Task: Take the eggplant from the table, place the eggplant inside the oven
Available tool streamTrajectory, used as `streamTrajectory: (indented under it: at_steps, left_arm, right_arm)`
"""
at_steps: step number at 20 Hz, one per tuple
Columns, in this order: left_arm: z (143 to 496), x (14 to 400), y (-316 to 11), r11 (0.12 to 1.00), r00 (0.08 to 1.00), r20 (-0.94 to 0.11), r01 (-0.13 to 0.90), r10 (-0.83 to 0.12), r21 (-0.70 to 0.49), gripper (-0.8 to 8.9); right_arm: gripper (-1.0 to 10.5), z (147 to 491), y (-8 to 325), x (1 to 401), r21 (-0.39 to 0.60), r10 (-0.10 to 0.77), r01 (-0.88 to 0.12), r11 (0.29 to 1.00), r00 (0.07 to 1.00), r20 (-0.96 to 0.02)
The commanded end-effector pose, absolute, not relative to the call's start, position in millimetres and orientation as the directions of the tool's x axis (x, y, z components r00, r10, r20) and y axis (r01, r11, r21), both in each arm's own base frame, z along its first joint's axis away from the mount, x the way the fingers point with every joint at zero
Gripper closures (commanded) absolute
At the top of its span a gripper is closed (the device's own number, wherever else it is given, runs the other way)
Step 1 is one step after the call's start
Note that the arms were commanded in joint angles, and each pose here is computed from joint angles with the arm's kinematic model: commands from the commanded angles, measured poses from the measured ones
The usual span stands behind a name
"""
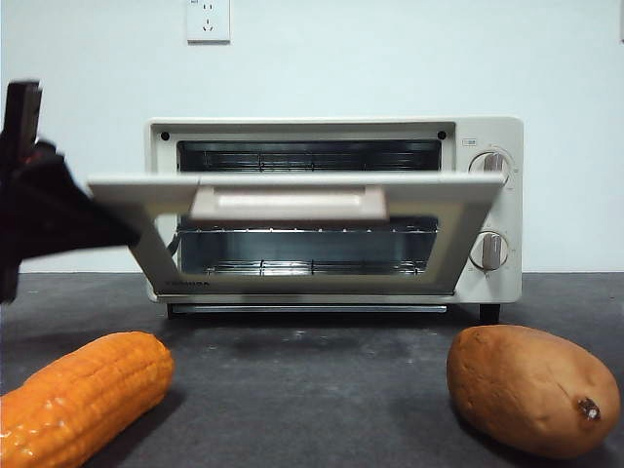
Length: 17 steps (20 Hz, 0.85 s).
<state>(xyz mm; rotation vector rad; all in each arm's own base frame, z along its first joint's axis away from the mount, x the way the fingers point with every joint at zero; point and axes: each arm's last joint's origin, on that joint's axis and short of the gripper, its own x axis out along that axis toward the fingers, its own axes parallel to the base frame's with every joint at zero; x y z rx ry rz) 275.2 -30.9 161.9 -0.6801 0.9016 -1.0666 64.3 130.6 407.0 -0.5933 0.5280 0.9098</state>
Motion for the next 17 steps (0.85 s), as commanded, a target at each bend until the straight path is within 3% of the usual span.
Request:
streamTrajectory:
  at_steps: [1,5,11,13,17]
  left_arm:
    - [180,292,-30,0.329,0.219,-0.252,0.480,-0.943,-0.813,8.10]
    - [211,312,-30,0.327,0.246,-0.225,0.553,-0.943,-0.767,8.10]
    - [254,330,-31,0.327,0.281,-0.193,0.585,-0.940,-0.743,8.09]
    - [265,330,-30,0.367,0.322,-0.210,0.579,-0.923,-0.728,8.09]
    - [286,312,-32,0.536,0.457,-0.305,0.555,-0.836,-0.636,8.09]
  right_arm:
    - [9.4,400,137,62,-0.159,0.605,-0.888,0.430,0.415,-0.680]
    - [9.4,378,145,63,-0.125,0.592,-0.911,0.393,0.355,-0.724]
    - [9.4,333,152,69,-0.152,0.496,-0.905,0.397,0.352,-0.794]
    - [9.4,317,153,72,-0.182,0.454,-0.893,0.411,0.374,-0.809]
    - [9.4,290,148,83,-0.265,0.334,-0.837,0.479,0.452,-0.827]
